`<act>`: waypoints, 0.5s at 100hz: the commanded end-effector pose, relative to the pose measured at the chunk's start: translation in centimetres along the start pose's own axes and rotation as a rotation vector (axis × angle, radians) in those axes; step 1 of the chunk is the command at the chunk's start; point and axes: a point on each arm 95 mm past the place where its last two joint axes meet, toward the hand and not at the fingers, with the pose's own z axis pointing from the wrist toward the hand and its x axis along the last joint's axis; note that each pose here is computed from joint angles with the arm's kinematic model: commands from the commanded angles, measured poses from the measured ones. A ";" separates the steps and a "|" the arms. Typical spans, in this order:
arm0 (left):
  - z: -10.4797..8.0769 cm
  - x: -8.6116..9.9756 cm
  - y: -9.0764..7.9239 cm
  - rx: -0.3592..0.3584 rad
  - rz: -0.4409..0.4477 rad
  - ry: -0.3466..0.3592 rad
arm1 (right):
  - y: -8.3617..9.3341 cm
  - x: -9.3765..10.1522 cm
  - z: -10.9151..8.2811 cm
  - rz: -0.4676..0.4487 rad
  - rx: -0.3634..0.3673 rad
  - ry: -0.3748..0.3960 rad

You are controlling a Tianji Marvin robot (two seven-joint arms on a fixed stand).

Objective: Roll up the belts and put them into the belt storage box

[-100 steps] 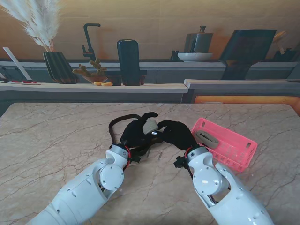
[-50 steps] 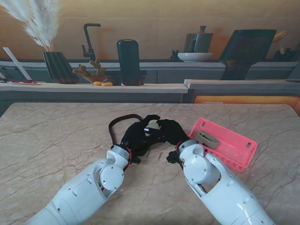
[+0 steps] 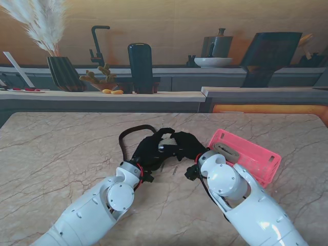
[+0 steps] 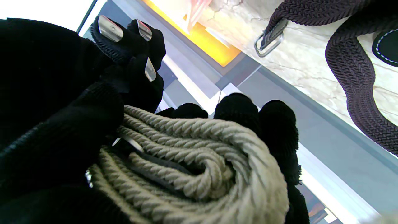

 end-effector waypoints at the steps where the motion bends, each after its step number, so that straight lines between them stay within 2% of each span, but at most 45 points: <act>1: 0.6 0.9 -0.8 0.034 -0.012 0.038 | -0.5 -1.4 -0.6 0.004 0.016 -0.033; 29: 0.1 0.9 -1.9 0.087 -0.026 0.063 | 0.9 -2.2 -2.1 0.160 -0.064 -0.074; 50: -0.3 0.8 -2.0 0.089 -0.053 0.071 | 1.7 -2.2 -3.1 0.269 -0.123 -0.058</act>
